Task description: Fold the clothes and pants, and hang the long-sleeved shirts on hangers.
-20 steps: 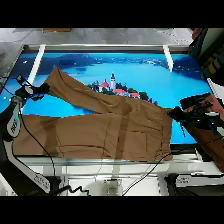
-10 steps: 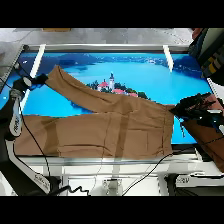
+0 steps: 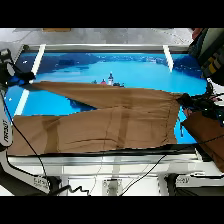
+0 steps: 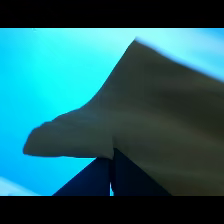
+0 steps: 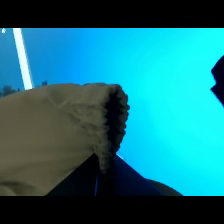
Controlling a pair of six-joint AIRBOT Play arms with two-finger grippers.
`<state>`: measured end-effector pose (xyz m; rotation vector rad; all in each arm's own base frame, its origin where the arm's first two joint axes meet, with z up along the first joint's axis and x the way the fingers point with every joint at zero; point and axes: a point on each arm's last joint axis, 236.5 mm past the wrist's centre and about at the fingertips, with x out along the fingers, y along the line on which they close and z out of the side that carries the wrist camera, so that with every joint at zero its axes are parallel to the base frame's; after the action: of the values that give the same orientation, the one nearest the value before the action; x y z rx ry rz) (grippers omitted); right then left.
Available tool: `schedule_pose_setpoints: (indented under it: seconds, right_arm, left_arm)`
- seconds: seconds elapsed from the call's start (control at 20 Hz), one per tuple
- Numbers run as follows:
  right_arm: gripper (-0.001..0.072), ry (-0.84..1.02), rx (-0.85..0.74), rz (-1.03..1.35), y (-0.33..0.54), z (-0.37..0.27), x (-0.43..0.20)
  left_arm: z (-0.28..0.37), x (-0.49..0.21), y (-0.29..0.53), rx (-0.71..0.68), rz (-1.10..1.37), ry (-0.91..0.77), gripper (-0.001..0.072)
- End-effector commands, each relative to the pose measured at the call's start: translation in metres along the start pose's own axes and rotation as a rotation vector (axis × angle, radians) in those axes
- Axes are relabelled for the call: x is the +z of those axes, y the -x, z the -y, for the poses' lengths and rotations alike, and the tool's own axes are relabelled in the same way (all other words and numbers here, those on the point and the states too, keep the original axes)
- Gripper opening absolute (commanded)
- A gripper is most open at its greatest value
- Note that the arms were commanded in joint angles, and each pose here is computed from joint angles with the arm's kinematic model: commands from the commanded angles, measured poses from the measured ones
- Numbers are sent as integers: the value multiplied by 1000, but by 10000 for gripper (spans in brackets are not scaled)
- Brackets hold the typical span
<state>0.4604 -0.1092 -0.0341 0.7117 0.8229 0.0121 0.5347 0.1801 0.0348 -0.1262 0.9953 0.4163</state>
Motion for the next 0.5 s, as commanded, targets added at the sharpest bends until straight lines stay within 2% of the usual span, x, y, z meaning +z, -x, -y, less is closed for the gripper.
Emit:
schedule_pose_setpoints:
  seconds: [0.0,0.25,0.45]
  right_arm:
    - [28,26,-45,68,-5,0,16]
    - [28,98,-84,142,-24,-22,26]
    - [28,112,-90,157,-27,-27,27]
  left_arm:
    - [-20,-72,-16,85,-228,-19,24]
    - [-19,-151,-44,123,-396,51,25]
    - [-22,-161,-47,128,-416,55,26]
